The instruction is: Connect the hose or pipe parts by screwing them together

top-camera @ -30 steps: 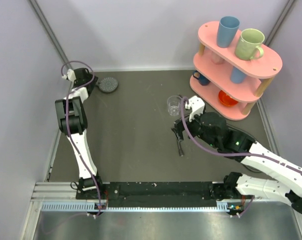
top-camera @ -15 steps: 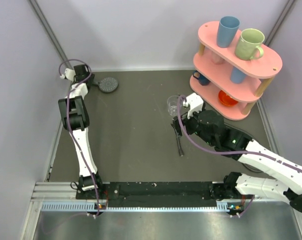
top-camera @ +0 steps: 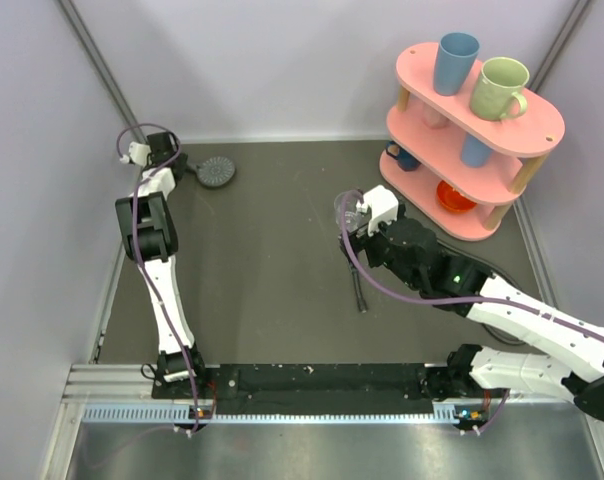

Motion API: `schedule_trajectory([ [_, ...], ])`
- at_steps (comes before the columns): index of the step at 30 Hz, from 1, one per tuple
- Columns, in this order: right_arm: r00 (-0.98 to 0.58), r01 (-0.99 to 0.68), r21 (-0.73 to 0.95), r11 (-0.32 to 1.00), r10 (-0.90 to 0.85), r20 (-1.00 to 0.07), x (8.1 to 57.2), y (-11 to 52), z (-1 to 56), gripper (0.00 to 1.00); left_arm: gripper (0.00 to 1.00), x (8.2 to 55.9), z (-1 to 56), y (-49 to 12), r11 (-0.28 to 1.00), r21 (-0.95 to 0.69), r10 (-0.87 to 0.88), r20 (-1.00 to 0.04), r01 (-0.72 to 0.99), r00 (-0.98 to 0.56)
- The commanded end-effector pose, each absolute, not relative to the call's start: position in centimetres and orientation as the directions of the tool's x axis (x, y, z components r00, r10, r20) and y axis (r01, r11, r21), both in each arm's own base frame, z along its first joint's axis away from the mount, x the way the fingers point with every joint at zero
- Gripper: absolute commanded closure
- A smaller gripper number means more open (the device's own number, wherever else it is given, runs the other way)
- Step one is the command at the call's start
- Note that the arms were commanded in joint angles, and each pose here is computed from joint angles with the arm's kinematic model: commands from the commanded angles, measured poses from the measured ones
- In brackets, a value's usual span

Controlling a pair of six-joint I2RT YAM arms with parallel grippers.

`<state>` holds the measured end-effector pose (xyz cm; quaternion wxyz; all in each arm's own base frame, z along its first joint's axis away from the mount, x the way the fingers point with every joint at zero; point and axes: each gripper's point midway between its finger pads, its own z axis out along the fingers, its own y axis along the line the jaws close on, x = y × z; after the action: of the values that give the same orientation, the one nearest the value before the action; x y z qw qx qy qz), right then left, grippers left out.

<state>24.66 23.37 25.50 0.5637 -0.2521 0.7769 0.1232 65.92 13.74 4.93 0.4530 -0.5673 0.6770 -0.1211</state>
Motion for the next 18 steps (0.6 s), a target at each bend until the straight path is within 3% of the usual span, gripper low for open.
schedule_trajectory([
  [1,-0.169,-0.514,-0.053,0.856,-0.161,-0.972,25.0,23.6,29.5,0.03,0.84,63.5,4.4,12.5,0.331,-0.648,-0.899,-0.438,-0.686,-0.021],
  [2,-0.167,-0.514,-0.049,0.856,-0.156,-0.974,24.9,23.5,29.6,0.03,0.92,63.3,4.6,12.4,0.338,-0.648,-0.899,-0.438,-0.682,-0.030],
  [4,-0.165,-0.517,-0.036,0.855,-0.141,-0.976,24.7,23.5,29.9,0.03,0.99,62.1,5.2,11.5,0.348,-0.649,-0.904,-0.423,-0.676,-0.059],
  [11,-0.199,-0.527,0.023,0.850,-0.098,-0.975,24.0,23.5,29.6,0.03,1.00,56.8,6.5,7.3,0.389,-0.673,-0.918,-0.339,-0.629,-0.205],
  [18,-0.356,-0.582,0.214,0.784,-0.009,-0.934,20.9,24.6,27.0,0.04,1.00,46.9,5.1,2.1,0.397,-0.666,-0.917,-0.258,-0.631,-0.305],
])
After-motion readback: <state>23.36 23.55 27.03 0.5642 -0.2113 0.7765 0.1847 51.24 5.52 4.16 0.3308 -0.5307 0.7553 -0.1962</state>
